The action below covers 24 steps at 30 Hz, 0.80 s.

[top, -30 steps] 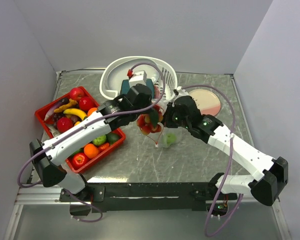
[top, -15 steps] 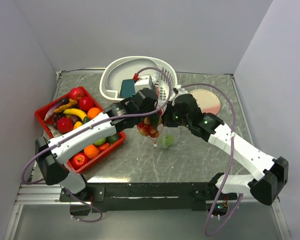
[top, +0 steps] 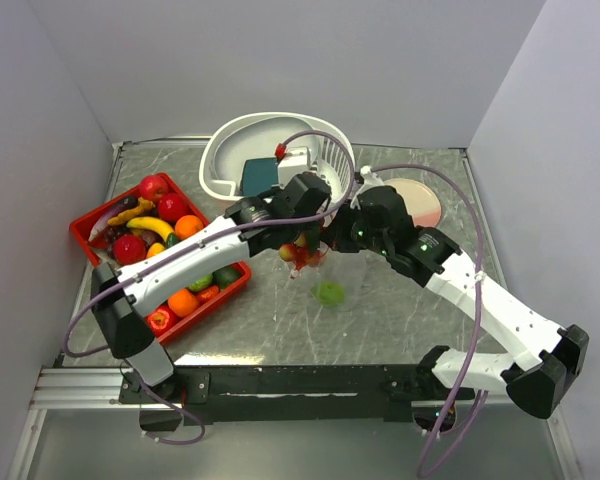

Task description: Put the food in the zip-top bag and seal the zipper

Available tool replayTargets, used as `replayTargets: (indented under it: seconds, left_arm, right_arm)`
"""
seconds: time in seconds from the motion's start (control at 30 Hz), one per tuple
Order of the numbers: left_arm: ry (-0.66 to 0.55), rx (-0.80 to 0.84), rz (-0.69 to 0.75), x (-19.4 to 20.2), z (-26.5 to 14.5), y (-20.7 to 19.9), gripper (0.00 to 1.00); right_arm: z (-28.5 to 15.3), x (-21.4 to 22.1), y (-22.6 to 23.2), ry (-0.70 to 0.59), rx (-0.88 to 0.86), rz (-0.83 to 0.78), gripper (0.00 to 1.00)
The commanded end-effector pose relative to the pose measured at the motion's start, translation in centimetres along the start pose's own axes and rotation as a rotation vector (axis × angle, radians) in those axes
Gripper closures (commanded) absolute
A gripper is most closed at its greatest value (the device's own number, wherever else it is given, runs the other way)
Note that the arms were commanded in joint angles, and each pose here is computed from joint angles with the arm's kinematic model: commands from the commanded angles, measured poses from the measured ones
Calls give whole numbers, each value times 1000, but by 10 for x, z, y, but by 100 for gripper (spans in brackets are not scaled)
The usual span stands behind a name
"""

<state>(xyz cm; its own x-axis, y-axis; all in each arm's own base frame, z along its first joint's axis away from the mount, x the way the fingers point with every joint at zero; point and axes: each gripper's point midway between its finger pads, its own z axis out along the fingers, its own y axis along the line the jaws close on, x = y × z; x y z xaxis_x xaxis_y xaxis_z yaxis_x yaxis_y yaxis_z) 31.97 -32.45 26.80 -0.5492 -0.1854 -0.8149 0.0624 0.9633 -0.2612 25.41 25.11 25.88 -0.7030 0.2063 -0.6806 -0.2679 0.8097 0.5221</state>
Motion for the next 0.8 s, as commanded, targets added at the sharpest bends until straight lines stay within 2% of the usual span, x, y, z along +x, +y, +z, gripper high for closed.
replayTargets:
  seconds: [0.0,0.1,0.17,0.27,0.4,0.53,0.7,0.73,0.77]
  left_arm:
    - [-34,149,-97,-19,-30,-15,99]
    - [-45,184,-161,-12,-37,-10,99]
    - [-77,263,-217,-17,-41,-19,99]
    - [-65,286,-197,-5,-38,-19,99]
    - [-31,160,-131,12,-15,-8,98]
    - [-37,44,-79,13,-2,6,92]
    - [-31,25,-54,9,2,4,82]
    - [-21,32,-47,11,2,3,71]
    - [-20,32,-52,8,2,3,66]
  right_arm:
    - [-6,-37,13,-86,-38,17,100]
    - [-2,-48,11,-84,-54,41,100]
    - [0,-51,15,-81,-76,51,100]
    - [2,-47,29,-46,-147,65,100]
    - [4,-39,34,-17,-186,76,100]
    - [-1,-32,32,-5,-193,85,100]
    - [2,-26,22,1,-157,87,100]
    - [4,-22,20,12,-154,84,100]
    - [6,-21,20,18,-157,89,100]
